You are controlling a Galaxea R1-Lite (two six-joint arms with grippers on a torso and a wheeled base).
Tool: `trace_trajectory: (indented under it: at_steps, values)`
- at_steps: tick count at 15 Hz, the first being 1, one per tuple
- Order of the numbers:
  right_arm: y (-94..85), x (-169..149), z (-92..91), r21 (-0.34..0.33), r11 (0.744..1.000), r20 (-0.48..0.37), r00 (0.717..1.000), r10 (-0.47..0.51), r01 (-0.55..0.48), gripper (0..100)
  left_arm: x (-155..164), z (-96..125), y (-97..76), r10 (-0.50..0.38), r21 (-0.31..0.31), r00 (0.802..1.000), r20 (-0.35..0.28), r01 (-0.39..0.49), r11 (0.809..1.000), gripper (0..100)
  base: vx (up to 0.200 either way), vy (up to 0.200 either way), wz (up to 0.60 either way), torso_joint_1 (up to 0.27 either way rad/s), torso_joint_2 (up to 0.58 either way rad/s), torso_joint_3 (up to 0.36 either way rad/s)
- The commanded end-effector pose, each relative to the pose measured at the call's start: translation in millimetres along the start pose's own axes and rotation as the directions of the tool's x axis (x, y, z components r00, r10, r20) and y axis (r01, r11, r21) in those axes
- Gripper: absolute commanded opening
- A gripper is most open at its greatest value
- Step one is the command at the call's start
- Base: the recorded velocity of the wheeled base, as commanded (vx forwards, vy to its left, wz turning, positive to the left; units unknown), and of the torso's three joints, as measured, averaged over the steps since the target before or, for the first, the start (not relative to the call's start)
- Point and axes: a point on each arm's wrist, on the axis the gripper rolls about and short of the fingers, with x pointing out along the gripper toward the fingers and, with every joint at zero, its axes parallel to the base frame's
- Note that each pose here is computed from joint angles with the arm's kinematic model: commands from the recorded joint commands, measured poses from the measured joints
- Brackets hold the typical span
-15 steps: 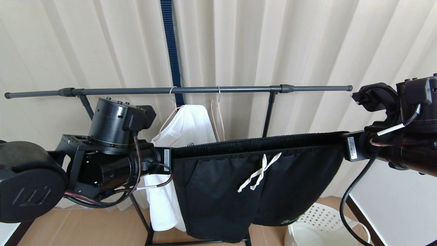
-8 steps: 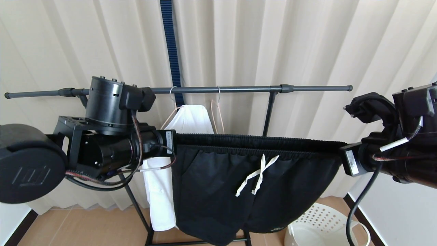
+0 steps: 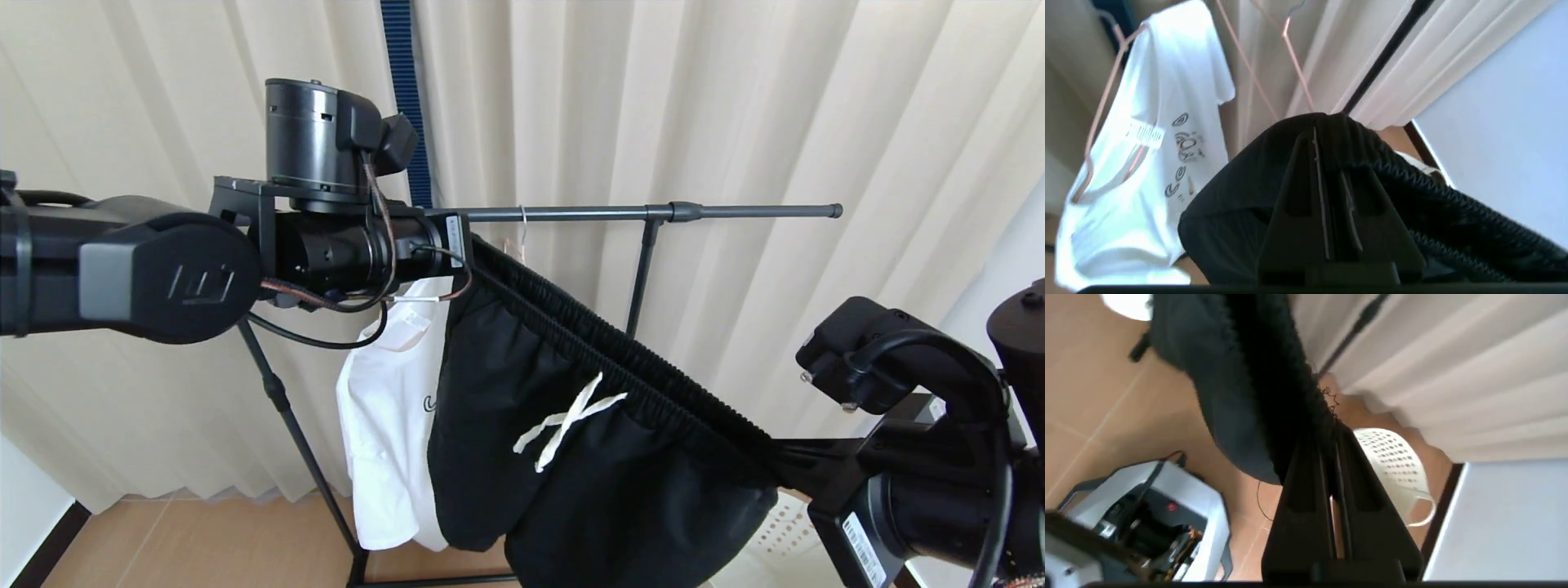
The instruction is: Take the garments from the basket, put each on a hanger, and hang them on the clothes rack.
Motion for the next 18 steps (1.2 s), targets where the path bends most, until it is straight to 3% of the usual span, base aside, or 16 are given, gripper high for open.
trace_trajectory:
  at_steps: [1,3,6,9,11,14,15,17,18]
  values:
    - [19.2,2,0.9,-0.002,0.994,-0.013,0.994,0.113,-0.113,0,28,0,-4.2,-0.014,-0.001,1.0,0.0,0.014,1.0,0,0.0,0.0,0.0,0.0,0.0,0.0]
    - [31.4,3,6.8,0.04,0.983,-0.007,0.983,0.182,-0.181,0,38,0,-9.9,-0.044,0.0,0.999,0.002,0.044,0.999,0,0.0,0.0,0.0,0.0,0.0,0.0]
    - [47.7,11,20.4,0.164,0.961,0.037,0.975,0.221,-0.224,0,51,0,-15.3,-0.1,-0.001,0.995,0.023,0.1,0.995,0,0.0,0.0,0.0,0.0,0.0,0.0]
    - [47.5,3,33.5,0.262,0.916,0.089,0.953,0.289,-0.302,0,53,3,-16.5,-0.106,-0.007,0.994,0.037,0.107,0.994,0,0.0,0.0,0.0,0.0,0.0,0.0]
    - [46.4,-1,34.8,0.27,0.902,0.097,0.941,0.323,-0.337,0,51,5,-17.0,-0.118,-0.009,0.992,0.04,0.119,0.993,0,0.0,0.0,0.0,0.0,0.0,0.0]
    - [45.8,0,31.7,0.266,0.908,0.084,0.946,0.312,-0.323,0,47,3,-16.8,-0.121,-0.009,0.992,0.025,0.121,0.993,0,0.0,0.0,0.0,0.0,0.0,0.0]
    - [41.6,3,29.3,0.259,0.924,0.064,0.96,0.274,-0.281,0,30,3,-15.7,-0.12,-0.001,0.993,0.016,0.12,0.993,0,0.0,0.0,0.0,0.0,0.0,0.0]
    - [24.1,14,25.0,0.212,0.971,0.014,0.994,0.112,-0.112,0,-3,3,-16.9,-0.129,0.037,0.992,0.005,0.129,0.991,0,0.0,0.0,0.0,0.0,0.0,0.0]
    - [17.1,20,22.7,0.199,0.979,0.002,0.999,0.04,-0.04,0,-17,1,-15.0,-0.127,0.063,0.992,-0.005,0.127,0.99,0,0.0,0.0,0.0,0.0,0.0,0.0]
